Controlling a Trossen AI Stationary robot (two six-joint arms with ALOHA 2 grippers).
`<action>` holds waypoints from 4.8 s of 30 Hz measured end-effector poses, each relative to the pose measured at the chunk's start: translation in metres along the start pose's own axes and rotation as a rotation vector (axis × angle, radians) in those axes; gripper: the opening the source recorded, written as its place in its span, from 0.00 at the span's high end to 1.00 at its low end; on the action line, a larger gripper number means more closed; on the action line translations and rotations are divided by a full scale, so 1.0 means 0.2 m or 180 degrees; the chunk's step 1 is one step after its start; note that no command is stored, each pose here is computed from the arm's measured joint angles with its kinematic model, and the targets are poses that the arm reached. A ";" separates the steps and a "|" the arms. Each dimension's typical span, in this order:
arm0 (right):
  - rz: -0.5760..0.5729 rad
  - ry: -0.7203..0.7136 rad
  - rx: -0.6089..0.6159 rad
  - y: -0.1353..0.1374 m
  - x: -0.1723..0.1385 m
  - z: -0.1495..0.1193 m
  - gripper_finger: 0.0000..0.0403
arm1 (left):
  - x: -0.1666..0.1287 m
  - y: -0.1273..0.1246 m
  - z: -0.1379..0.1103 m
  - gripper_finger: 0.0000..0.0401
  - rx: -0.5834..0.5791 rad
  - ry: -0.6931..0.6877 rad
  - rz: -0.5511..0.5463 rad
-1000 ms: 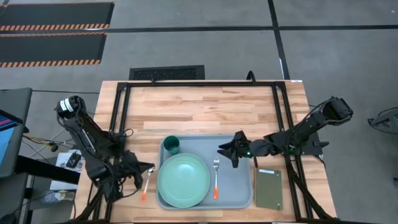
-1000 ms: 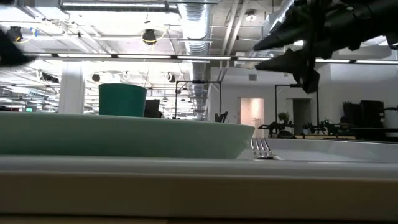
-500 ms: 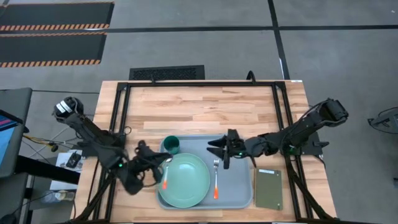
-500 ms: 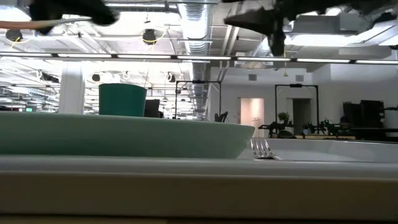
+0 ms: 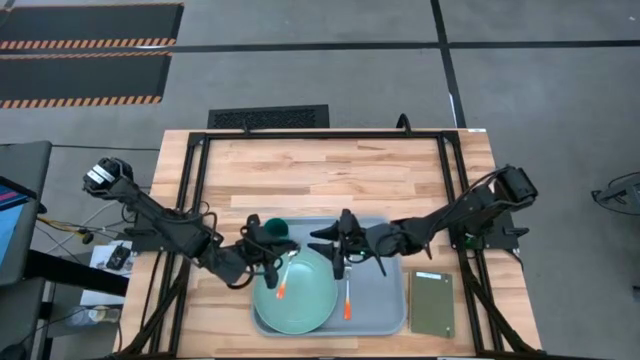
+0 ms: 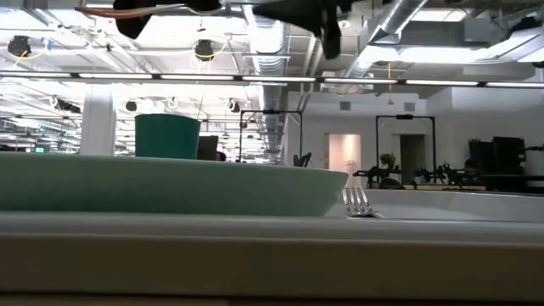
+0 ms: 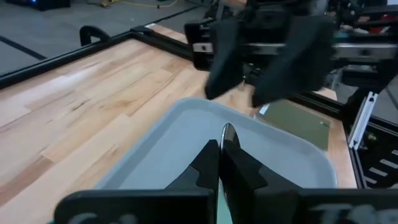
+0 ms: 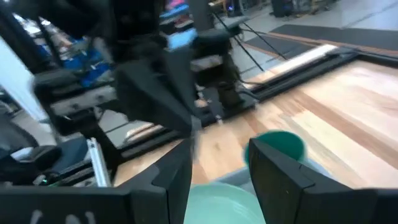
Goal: Pick and place plate/cup/fork/spoon on tray
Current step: Put the orange spoon on the gray tray to the right of the orange fork, then return to Home Position
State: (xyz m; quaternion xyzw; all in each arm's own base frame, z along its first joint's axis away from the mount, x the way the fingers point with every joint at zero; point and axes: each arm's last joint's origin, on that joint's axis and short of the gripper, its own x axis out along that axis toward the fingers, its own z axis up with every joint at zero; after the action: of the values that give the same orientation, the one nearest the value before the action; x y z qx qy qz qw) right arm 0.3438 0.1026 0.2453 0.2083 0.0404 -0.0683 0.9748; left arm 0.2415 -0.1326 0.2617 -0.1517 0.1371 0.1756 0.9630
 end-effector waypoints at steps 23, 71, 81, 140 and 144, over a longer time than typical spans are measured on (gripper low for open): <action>0.0112 0.0009 -0.0154 0.03 0.09 0.01 0.58 | 0.02 -0.01 0.05 1.00 0.0041 -0.0163 -0.0155; -0.0605 0.0881 0.0542 -0.12 -0.13 0.14 1.00 | 0.02 0.02 0.08 0.35 -0.0113 -0.0214 -0.0094; -0.0584 0.1271 0.1144 -0.13 -0.58 -0.06 1.00 | -0.01 0.00 0.08 0.36 -0.0075 -0.0152 -0.0210; -0.0702 0.1504 0.1430 -0.31 -0.56 -0.62 0.73 | -0.01 0.01 0.07 0.37 -0.0100 -0.0158 -0.0144; -0.0735 0.1479 0.1446 -0.32 -0.55 -0.62 0.68 | -0.01 0.01 0.07 0.37 -0.0100 -0.0159 -0.0144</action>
State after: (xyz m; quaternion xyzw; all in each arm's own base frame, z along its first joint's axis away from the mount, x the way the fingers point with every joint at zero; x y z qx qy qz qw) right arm 0.2197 0.1077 0.1188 0.4241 0.2685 -0.1362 0.8541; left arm 0.2418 -0.1275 0.2756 -0.1655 0.1069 0.1597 0.9673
